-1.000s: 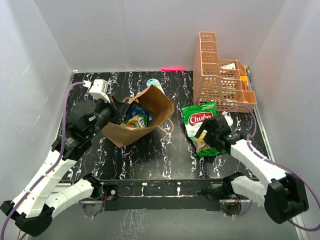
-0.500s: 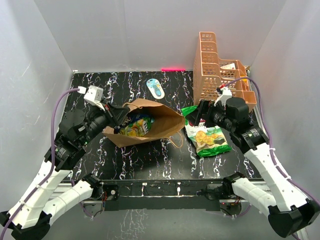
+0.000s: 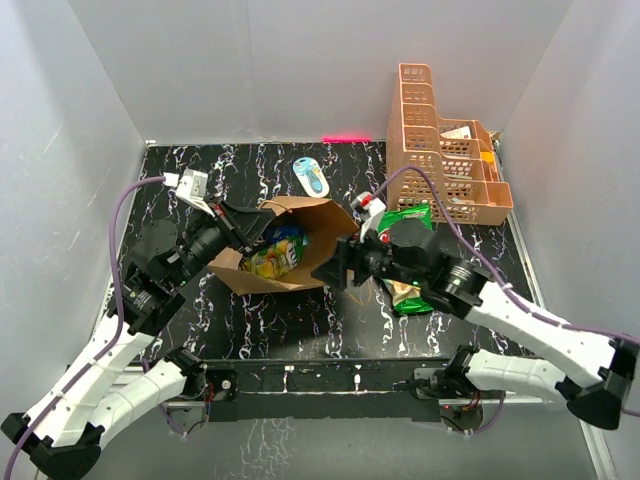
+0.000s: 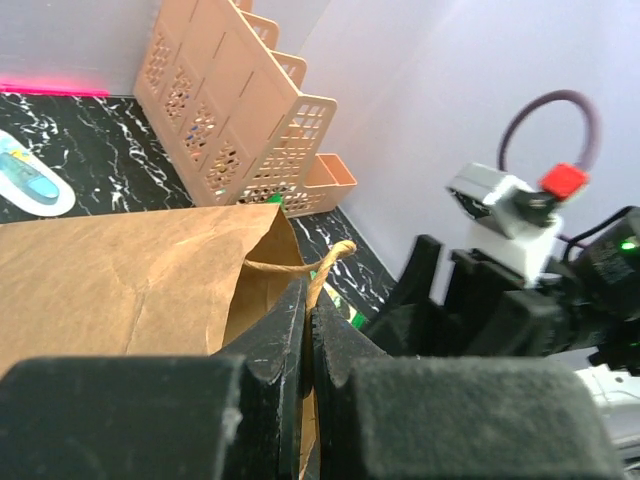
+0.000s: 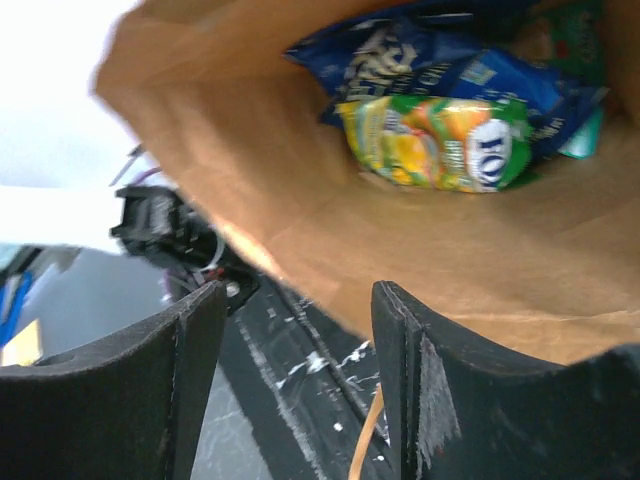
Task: Take the snacks out of the paper bag
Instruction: Take out the snack from the paper bag, then place the snack at the center of the board.
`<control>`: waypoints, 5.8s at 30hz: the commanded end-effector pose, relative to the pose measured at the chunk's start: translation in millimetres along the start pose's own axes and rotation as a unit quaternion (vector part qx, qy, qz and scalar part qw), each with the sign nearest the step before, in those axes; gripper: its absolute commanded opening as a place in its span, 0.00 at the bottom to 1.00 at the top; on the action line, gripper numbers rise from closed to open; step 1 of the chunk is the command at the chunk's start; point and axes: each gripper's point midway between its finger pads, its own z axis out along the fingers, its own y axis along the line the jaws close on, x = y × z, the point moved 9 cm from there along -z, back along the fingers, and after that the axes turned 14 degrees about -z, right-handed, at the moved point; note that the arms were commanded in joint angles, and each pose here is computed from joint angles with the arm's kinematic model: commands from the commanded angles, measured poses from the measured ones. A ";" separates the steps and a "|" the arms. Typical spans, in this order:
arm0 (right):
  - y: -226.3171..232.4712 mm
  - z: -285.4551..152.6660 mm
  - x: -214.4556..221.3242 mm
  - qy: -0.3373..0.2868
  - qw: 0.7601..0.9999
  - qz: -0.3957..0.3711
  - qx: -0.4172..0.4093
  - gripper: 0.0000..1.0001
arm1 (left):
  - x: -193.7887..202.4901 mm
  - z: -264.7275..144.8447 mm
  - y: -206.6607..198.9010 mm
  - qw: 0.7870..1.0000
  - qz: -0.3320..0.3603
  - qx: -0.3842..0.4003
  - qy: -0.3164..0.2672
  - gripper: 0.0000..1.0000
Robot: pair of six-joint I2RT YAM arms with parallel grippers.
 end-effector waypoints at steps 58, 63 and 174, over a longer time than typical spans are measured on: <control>-25.4 124.4 40.7 -0.114 0.768 -0.631 -0.008 0.73 | -3.4 -17.6 -26.5 0.995 0.001 0.094 0.022 0.00; -32.5 133.0 50.5 -0.093 0.775 -0.625 -0.002 0.55 | -4.2 -17.3 -25.6 0.996 0.010 0.089 0.022 0.00; -110.4 -53.0 -4.3 -0.015 0.894 0.019 0.446 0.08 | -11.5 -26.8 7.3 0.994 -0.006 -0.094 -0.049 0.00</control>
